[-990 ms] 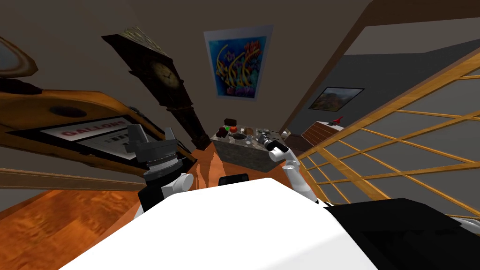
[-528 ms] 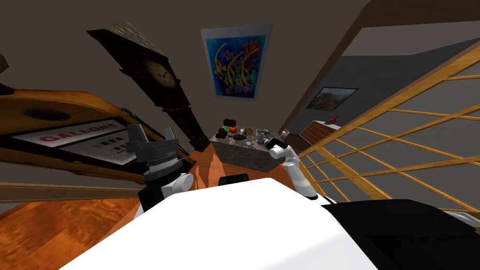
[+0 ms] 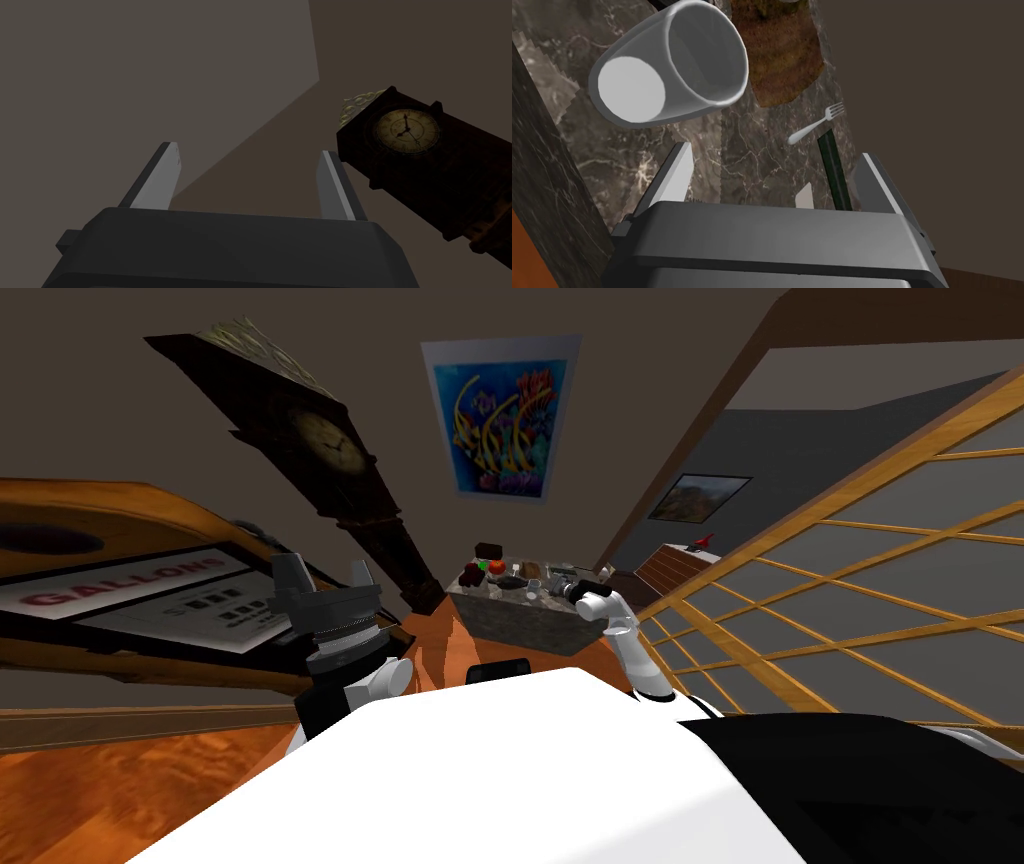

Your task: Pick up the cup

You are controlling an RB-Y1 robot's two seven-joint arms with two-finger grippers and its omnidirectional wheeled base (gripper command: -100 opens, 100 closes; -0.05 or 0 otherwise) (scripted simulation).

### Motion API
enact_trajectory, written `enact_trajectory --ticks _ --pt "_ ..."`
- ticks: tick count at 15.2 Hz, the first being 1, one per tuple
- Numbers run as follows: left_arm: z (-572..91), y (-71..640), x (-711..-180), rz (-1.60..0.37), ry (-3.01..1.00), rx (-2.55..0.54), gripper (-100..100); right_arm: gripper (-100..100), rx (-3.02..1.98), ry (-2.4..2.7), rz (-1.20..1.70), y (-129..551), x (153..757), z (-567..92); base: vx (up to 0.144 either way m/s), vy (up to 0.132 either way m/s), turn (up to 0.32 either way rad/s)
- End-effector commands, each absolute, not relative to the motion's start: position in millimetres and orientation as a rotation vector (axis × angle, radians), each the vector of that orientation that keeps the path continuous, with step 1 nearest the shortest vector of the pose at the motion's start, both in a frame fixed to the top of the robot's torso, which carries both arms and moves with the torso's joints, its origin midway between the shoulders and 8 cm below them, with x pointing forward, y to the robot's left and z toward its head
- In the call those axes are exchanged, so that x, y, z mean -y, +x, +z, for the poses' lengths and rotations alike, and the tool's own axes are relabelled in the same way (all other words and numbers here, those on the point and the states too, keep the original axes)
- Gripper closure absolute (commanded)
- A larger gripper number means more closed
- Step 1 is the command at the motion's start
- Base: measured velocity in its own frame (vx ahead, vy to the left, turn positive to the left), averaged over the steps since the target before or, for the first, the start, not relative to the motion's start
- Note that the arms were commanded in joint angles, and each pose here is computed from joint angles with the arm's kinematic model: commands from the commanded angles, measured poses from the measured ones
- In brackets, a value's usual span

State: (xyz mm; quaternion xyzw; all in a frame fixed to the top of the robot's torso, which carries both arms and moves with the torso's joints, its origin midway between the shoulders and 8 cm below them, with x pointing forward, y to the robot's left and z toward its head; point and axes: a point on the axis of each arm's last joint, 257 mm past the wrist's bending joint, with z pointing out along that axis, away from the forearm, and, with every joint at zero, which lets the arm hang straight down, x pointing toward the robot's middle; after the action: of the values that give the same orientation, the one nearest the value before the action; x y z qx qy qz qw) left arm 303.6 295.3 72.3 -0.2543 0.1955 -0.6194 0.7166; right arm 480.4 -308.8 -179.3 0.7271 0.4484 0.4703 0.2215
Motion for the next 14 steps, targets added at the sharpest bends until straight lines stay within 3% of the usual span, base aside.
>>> enact_trajectory --ticks 1,14 --pt "72.3 303.6 -295.3 -1.371 -0.563 -0.433 0 -100 -1.243 2.045 1.273 477.0 310.3 -186.1 0.030 0.025 -0.004" --pt "72.3 303.6 -295.3 -1.371 -0.563 -0.433 0 -100 -1.164 2.419 1.140 464.2 314.1 -210.4 0.045 0.039 -0.052"
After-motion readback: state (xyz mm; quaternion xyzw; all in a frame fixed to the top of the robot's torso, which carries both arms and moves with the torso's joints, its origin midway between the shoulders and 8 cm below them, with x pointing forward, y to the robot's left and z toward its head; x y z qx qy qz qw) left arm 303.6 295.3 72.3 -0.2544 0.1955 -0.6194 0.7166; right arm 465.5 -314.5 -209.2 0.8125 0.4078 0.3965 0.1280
